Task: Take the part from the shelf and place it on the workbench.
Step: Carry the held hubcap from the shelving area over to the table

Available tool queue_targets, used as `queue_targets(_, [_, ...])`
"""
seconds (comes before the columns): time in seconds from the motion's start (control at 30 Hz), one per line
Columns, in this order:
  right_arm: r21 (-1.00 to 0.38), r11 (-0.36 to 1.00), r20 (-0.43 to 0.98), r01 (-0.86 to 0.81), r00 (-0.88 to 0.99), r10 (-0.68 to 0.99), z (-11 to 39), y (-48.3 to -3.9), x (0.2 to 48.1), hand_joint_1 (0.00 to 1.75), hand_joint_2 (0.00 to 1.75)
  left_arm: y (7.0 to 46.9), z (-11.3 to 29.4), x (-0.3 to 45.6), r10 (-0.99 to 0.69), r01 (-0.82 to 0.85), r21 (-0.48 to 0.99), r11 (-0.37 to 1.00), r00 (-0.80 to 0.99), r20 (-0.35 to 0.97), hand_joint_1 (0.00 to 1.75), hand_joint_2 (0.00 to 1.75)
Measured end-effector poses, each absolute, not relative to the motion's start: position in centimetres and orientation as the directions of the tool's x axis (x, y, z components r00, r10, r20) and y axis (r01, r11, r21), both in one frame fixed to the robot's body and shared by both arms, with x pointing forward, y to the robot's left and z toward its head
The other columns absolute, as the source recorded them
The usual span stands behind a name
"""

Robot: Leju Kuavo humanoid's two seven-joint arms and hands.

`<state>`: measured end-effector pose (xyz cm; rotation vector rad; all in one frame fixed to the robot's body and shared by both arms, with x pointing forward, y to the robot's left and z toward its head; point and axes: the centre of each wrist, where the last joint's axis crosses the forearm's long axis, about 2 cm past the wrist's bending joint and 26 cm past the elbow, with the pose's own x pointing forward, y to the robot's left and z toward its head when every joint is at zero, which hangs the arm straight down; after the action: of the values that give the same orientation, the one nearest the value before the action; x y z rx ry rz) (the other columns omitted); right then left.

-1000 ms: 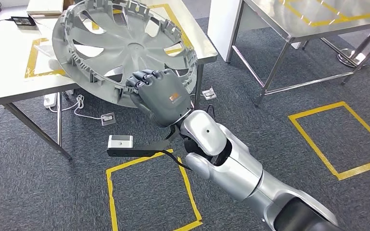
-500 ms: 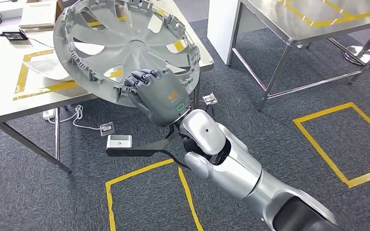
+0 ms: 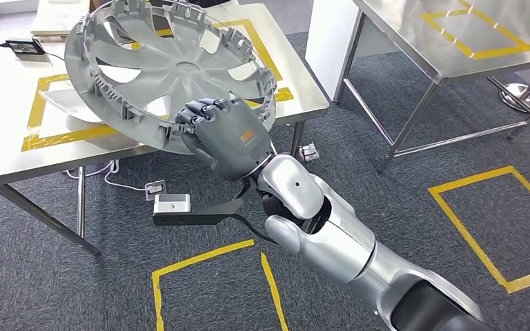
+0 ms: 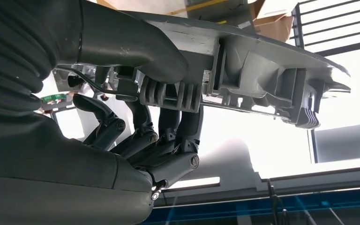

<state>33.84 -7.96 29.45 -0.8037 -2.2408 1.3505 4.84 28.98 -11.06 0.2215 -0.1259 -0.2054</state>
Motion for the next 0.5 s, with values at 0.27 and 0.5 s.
queue_targets(0.27, [-0.892, 0.368, 0.055, 0.265, -0.743, 0.667, 29.03, -8.36, 34.27, 1.75, 1.75, 28.72, -11.05, 4.9, -0.241, 0.213, 0.223, 0.951, 0.965, 0.106, 0.0, 1.75])
queue_targets(0.5, [-0.893, 0.361, 0.052, 0.27, -0.733, 0.679, 29.0, -8.59, 34.39, 1.75, 1.75, 28.99, -11.03, 5.08, -0.254, 0.223, 0.23, 0.947, 0.961, 0.113, 0.0, 1.75])
